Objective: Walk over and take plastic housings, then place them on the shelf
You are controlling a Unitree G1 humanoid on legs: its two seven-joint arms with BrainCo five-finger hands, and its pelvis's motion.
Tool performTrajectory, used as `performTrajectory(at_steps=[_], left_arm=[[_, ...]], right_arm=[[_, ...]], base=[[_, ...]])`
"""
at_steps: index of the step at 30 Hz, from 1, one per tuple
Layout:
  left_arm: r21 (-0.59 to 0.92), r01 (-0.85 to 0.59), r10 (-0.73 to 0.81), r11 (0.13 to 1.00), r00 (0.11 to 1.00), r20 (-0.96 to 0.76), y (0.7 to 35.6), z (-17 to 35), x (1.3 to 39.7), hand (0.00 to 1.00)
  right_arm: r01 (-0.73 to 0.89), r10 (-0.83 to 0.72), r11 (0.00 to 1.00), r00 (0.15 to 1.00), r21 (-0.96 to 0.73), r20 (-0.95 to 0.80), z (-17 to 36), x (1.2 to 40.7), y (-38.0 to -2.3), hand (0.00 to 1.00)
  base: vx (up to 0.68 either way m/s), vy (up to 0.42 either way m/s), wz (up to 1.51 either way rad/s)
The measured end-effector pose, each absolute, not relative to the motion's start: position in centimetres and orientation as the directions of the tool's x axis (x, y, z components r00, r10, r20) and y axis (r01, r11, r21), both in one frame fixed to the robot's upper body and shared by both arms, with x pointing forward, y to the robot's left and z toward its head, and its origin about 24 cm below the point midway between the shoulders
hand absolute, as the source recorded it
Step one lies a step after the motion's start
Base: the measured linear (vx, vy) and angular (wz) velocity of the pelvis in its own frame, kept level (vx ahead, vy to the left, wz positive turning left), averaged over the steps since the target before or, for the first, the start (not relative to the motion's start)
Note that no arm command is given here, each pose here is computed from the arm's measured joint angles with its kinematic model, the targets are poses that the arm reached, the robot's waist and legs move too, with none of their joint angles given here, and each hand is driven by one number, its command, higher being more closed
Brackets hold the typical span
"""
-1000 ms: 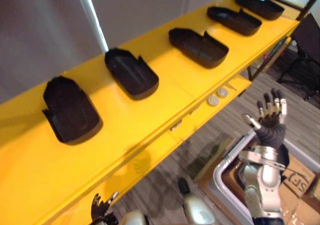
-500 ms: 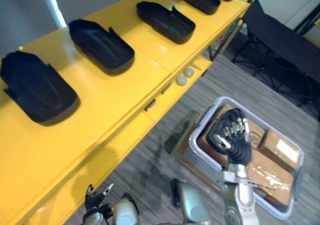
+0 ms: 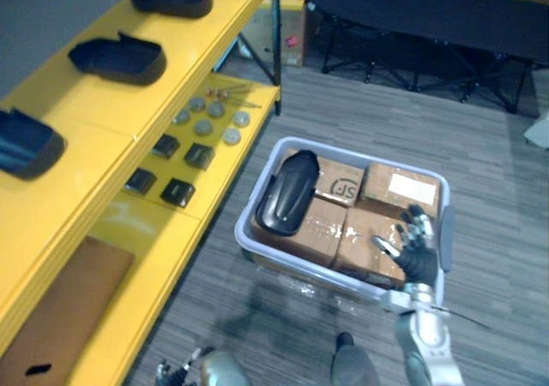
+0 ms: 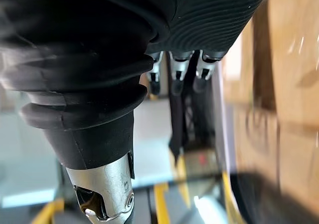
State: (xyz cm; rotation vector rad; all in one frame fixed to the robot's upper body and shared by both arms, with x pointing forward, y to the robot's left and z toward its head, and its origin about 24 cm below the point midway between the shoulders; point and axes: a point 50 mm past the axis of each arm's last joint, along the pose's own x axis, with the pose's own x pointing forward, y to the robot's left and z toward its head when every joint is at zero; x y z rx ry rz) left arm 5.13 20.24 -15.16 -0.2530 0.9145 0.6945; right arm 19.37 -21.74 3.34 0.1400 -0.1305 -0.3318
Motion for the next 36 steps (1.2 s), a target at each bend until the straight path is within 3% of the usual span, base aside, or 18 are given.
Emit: performTrajectory(at_steps=[8,17,23,36], left_arm=[[0.111,-0.511,0.426,0.852,0.555,-0.714,22.2,-14.0,9.1,0.00],[0.027,-0.365,0.319,0.931,0.773,-0.547,19.4,-11.1,16.0,0.00],[0.016,-0.320,0.281,0.947,0.804,-0.524,18.7,-10.7,16.9,0.00],[-0.025,-0.247,0.201,0.969,0.841,-0.502,17.3,-10.2,18.4,0.00]], right_arm=[[0.330,-0.341,0.932,0.939,0.148,0.053,2.5,21.4,-21.8,0.00],[0.453,-0.468,0.878,0.880,0.155,0.080,6.8,31.5,-22.8,0.00],[0.468,-0.483,0.870,0.871,0.152,0.085,10.1,34.9,-23.9,0.00],[0.446,-0.445,0.893,0.895,0.057,-0.016,11.2,37.3,-24.5,0.00]], base=[[-0.06,0.084,-0.26],[-0.09,0.014,0.15],[0.00,0.022,0.16],[-0.03,0.014,0.08]])
